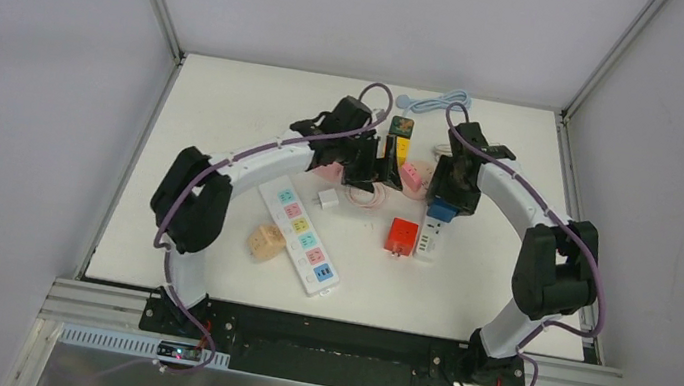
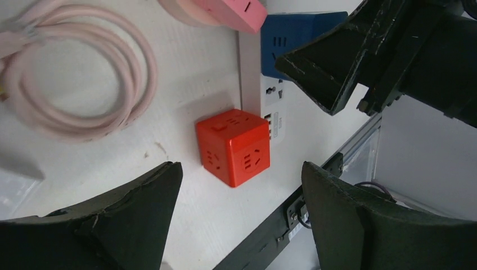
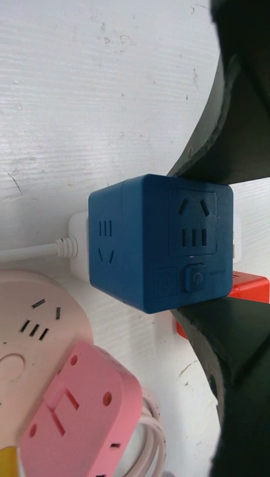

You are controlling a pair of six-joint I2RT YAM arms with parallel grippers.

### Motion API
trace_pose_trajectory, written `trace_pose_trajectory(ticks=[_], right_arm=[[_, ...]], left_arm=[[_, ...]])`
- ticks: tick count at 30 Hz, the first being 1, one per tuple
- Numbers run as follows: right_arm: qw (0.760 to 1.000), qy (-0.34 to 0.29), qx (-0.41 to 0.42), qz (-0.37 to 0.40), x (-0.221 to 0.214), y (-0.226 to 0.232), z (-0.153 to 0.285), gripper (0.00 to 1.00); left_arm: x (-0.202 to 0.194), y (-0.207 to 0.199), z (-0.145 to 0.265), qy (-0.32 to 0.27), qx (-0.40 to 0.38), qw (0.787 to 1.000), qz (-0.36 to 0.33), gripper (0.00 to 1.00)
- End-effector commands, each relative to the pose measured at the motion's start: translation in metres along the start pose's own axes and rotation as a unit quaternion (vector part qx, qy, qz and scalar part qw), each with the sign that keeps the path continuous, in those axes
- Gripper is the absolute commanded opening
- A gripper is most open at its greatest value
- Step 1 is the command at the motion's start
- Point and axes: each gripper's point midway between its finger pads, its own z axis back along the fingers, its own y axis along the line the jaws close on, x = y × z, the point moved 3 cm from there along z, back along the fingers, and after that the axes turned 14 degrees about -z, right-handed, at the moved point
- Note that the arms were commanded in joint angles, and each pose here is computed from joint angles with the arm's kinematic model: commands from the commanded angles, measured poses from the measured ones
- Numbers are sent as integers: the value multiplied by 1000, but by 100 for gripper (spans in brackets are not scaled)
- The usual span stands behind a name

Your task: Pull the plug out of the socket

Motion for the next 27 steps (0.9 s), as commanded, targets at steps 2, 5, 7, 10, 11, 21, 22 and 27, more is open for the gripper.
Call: trace_pose_trajectory(ticks=[2,5,7,10,11,21,22,27], right_arm=[[996,-72,22,-56,32,17,17,21],[995,-64,24,-73,34,23,11,19],[994,-59,20,-89,35,25,6,17],[993,-42,19,-107,33,28,1,16],[993,-38,18,-112,32,29,0,16],[990,-2,12,-142,22,30,-3,0],[990,-2,12,-143,21,30,-3,0],[989,1,19,-148,18,30,1,0]], left_arm=[[20,-34,-39,-29,-47,998,-40,80],[15,-31,-63,-22,-38,998,-44,78],[9,-28,-79,-17,-42,998,-45,74],[0,-33,-96,-13,-61,996,-56,70],[-4,-33,-101,-9,-63,996,-59,69],[-42,-22,-136,17,-49,996,-70,39],[-44,-21,-139,23,-49,996,-74,35],[-62,-9,-149,60,-32,995,-69,31]])
